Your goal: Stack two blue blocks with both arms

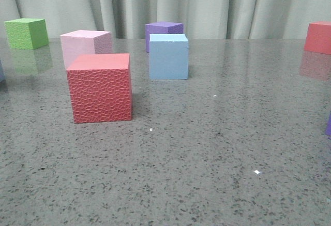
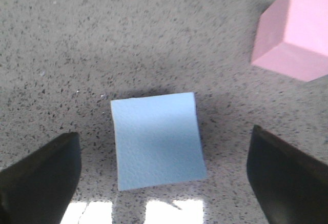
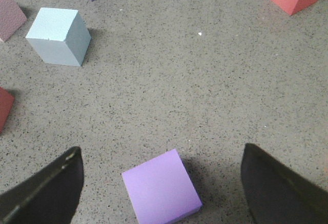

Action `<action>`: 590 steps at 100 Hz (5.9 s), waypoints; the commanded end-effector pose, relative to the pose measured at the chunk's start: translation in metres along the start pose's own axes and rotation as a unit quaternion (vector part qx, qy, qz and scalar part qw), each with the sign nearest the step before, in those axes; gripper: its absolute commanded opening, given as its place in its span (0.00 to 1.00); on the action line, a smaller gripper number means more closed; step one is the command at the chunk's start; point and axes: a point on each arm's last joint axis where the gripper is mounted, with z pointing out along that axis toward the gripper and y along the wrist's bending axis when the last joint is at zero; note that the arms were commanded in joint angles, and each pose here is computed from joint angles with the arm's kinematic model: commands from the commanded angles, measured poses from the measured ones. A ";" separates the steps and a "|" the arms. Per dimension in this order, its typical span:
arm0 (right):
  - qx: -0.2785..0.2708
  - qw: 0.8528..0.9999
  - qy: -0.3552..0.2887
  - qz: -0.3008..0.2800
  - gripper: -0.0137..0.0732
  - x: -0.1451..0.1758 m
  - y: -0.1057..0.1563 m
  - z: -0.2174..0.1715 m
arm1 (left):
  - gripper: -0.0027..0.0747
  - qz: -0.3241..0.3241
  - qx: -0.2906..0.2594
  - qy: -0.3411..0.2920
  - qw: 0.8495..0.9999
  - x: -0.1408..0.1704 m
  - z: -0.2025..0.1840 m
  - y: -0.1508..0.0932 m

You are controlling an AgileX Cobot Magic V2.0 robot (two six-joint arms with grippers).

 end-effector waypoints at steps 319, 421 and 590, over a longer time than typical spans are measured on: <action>-0.010 0.998 -0.064 -0.004 0.87 -0.014 0.001 -0.007 | 0.29 0.020 0.151 0.074 0.986 -0.063 0.026 -0.234; -0.014 0.997 -0.071 -0.004 0.87 -0.016 0.002 -0.007 | 0.57 0.025 0.166 0.079 0.983 -0.057 0.024 -0.243; -0.015 0.991 -0.130 -0.016 0.11 0.007 -0.011 -0.025 | 0.01 0.128 0.098 -0.171 0.972 -0.016 -0.130 -0.135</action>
